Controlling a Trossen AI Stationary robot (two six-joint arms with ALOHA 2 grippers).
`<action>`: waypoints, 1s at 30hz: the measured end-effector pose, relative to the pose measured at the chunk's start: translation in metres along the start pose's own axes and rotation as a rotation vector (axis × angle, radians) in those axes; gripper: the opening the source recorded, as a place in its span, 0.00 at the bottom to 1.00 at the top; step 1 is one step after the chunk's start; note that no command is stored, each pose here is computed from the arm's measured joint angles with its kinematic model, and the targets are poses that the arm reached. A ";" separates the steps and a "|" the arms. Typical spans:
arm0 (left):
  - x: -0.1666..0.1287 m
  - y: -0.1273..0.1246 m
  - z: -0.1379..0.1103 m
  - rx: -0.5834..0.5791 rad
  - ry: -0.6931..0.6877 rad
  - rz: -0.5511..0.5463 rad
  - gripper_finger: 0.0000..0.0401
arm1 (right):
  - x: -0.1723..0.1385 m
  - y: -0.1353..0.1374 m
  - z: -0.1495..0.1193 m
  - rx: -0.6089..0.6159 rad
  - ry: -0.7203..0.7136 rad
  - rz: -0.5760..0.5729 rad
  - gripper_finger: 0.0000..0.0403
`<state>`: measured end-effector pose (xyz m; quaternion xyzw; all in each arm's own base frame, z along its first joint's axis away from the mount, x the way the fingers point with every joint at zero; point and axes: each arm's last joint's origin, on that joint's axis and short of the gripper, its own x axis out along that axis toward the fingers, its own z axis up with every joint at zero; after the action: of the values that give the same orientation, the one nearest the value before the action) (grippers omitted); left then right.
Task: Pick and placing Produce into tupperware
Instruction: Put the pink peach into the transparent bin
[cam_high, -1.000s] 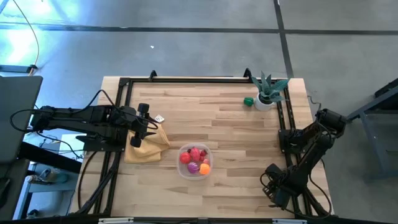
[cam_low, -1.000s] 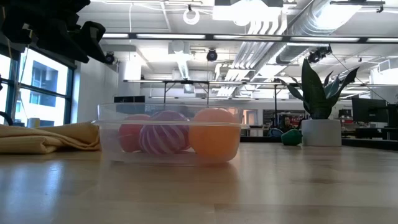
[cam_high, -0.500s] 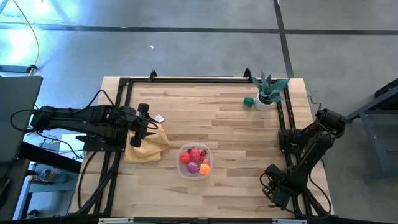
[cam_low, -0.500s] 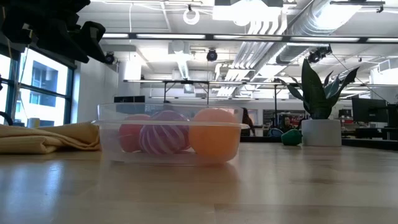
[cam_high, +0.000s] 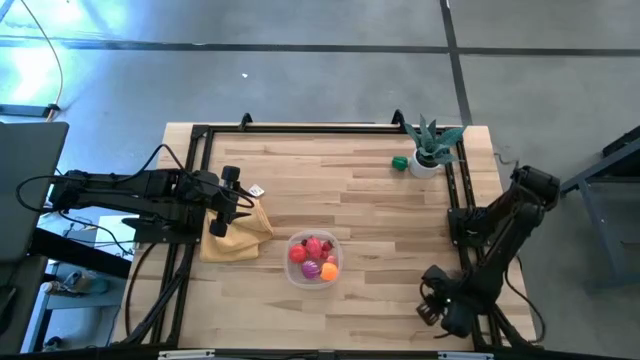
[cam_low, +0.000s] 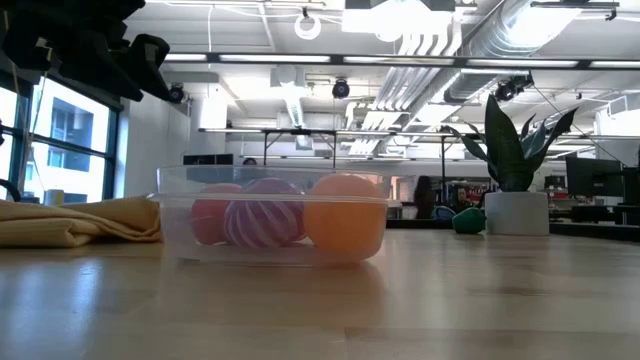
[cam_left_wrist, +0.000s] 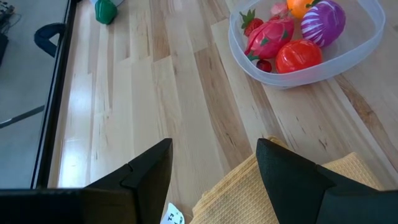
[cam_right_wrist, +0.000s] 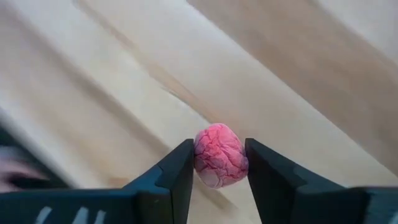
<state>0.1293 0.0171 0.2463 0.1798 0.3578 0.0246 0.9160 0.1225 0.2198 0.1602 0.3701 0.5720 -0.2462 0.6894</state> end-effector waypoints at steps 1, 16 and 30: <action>0.000 0.000 0.000 0.000 0.000 0.000 0.55 | -0.003 0.004 0.003 -0.008 -0.043 0.059 0.32; 0.000 0.000 0.000 0.000 0.000 0.000 0.55 | -0.042 0.049 0.103 -0.428 -0.561 0.355 0.32; 0.000 0.000 0.000 0.000 0.000 0.000 0.55 | -0.041 0.055 0.229 -0.715 -0.741 0.441 0.32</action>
<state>0.1294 0.0171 0.2463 0.1798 0.3579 0.0245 0.9160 0.2945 0.0685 0.2287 0.1129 0.2485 -0.0005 0.9620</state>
